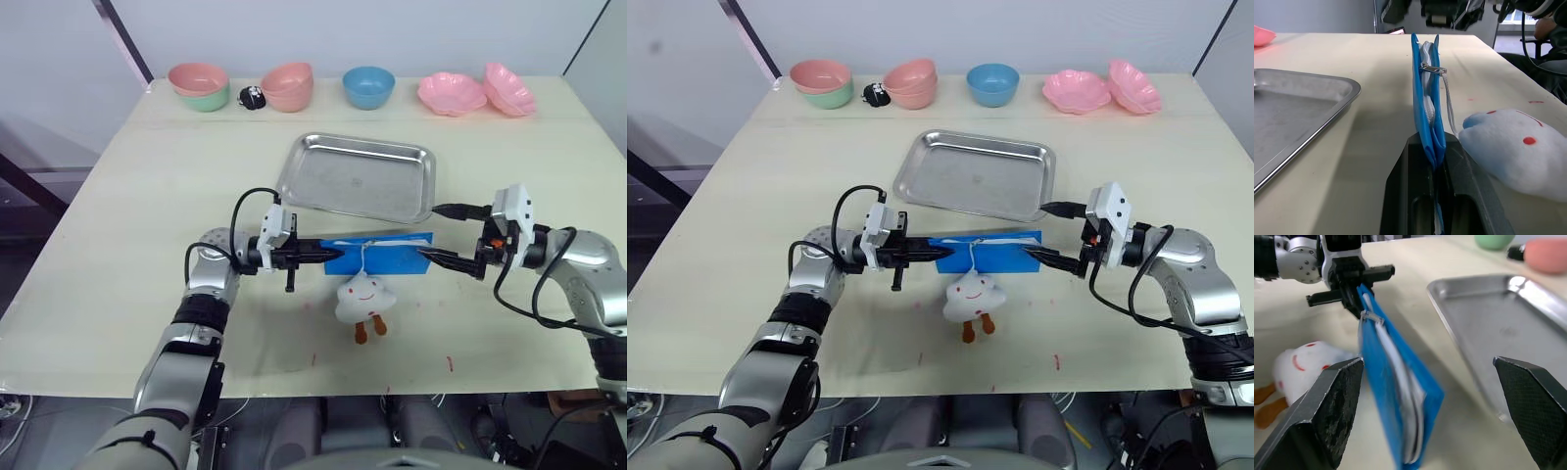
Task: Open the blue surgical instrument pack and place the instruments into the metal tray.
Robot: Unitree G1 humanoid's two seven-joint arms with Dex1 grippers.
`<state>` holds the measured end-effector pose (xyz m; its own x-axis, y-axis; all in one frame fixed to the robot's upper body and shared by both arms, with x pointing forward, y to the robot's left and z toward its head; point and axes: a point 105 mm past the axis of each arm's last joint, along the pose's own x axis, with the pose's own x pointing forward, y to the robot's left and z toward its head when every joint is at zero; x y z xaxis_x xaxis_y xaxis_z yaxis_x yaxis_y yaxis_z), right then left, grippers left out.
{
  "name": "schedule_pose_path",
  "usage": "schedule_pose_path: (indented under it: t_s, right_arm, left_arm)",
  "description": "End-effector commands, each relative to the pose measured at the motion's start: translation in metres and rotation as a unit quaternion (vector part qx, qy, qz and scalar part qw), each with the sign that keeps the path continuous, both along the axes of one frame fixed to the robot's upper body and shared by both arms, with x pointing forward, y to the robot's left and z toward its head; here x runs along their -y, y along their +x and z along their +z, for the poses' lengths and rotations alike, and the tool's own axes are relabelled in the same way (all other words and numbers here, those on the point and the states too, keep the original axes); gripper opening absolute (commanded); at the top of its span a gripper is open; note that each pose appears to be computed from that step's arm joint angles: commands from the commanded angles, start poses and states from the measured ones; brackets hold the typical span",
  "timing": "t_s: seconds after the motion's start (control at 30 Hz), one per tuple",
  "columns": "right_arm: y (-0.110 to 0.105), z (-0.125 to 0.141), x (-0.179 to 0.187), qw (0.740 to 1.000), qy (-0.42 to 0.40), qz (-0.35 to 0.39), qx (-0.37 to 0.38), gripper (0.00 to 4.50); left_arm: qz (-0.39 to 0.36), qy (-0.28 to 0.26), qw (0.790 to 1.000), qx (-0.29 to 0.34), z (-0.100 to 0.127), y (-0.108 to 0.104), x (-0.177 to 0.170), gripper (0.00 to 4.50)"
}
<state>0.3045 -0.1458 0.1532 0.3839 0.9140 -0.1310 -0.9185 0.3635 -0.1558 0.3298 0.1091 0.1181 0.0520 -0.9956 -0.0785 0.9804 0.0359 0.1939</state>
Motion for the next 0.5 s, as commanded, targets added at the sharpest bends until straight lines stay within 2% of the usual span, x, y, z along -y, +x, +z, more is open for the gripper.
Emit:
schedule_pose_path:
  t_s: [0.03,0.13,0.2,0.23,0.37,0.43,0.5]
  right_arm:
    - [-0.002,-0.008,-0.006,1.0,0.003,0.015,-0.002,4.43]
    - [-0.001,-0.012,-0.015,1.0,0.009,0.023,-0.006,4.43]
    - [0.002,-0.009,-0.019,1.0,0.023,0.02,-0.003,3.91]
    - [0.002,-0.007,-0.02,0.999,0.029,0.022,-0.003,3.58]
    - [0.003,-0.004,-0.023,0.999,0.033,0.03,-0.002,1.74]
    - [0.003,-0.004,-0.024,0.999,0.032,0.031,-0.001,1.04]
    - [0.003,-0.004,-0.025,0.999,0.035,0.032,0.0,0.08]
  left_arm:
    - [-0.017,0.011,1.0,-0.002,-0.004,-0.004,0.001,0.0]
    - [-0.016,0.012,1.0,-0.001,-0.003,-0.003,0.0,0.0]
    - [-0.015,0.013,1.0,-0.001,-0.003,-0.003,0.0,0.0]
    - [-0.015,0.013,1.0,-0.001,-0.003,-0.003,0.0,0.0]
    - [-0.016,0.014,1.0,0.0,-0.003,-0.003,-0.001,0.0]
    - [-0.016,0.014,1.0,0.0,-0.003,-0.003,-0.001,0.0]
    - [-0.014,0.013,1.0,0.001,-0.002,-0.003,-0.001,0.0]
